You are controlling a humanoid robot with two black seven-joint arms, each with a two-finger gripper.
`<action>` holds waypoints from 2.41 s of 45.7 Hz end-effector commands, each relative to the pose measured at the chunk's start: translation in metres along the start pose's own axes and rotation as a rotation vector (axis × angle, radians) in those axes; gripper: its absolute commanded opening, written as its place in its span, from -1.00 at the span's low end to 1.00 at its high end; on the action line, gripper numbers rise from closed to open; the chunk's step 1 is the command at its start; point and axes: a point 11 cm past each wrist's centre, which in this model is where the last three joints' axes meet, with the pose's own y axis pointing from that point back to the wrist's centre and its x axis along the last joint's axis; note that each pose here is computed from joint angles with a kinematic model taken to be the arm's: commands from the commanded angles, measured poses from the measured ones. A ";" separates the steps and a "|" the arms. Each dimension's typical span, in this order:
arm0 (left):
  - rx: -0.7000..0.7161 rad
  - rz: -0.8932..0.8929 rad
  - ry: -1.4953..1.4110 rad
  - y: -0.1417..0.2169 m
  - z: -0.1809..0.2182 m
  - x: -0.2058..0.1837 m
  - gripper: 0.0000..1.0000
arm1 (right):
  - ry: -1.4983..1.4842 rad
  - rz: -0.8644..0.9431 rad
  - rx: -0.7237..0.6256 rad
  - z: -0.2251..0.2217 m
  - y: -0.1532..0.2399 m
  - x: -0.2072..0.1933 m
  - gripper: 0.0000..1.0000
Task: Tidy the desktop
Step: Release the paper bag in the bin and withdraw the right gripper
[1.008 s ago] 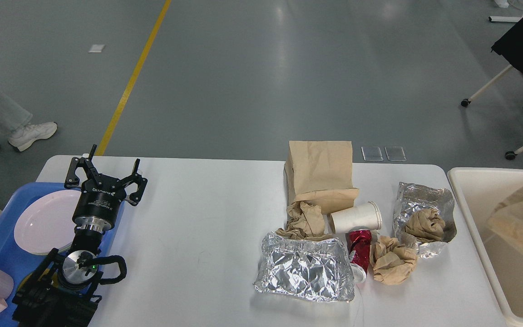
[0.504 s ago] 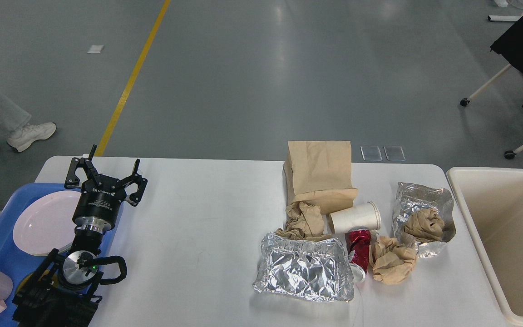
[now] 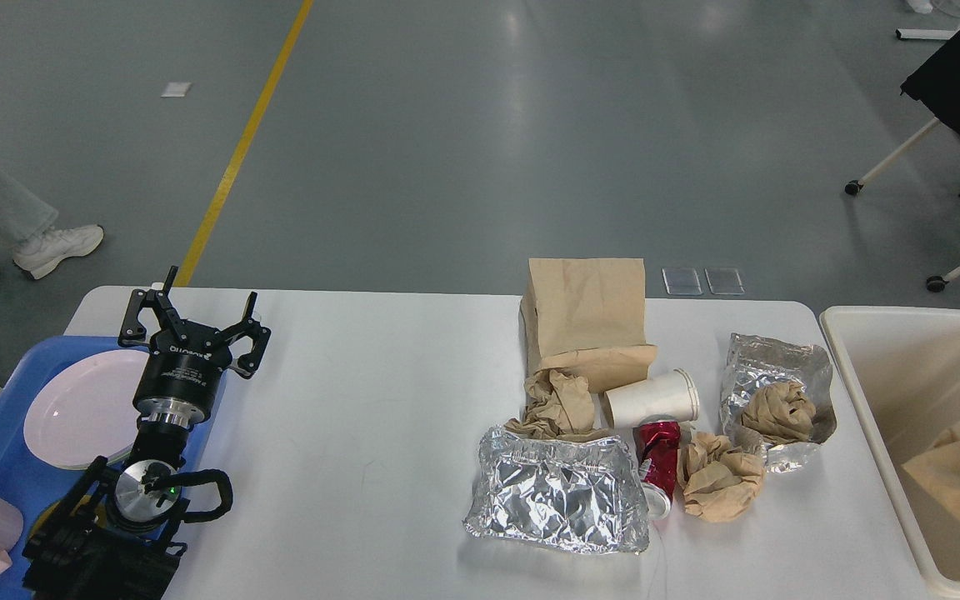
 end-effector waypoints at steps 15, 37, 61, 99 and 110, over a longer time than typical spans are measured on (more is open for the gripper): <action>0.000 0.000 -0.001 0.000 0.001 0.000 0.93 | 0.012 -0.047 0.003 -0.002 0.000 -0.030 -1.00; -0.001 -0.001 -0.001 -0.001 0.001 0.000 0.93 | 0.002 0.007 0.018 -0.007 0.000 -0.028 1.00; -0.001 -0.001 -0.001 -0.001 0.001 0.000 0.93 | -0.002 0.042 0.006 0.000 0.000 -0.017 1.00; 0.000 0.000 0.000 0.000 0.000 0.000 0.93 | 0.608 -0.327 0.093 -0.127 0.233 0.211 1.00; 0.000 0.000 -0.001 0.000 0.001 0.000 0.93 | 0.750 -0.343 0.252 -0.186 0.355 0.197 1.00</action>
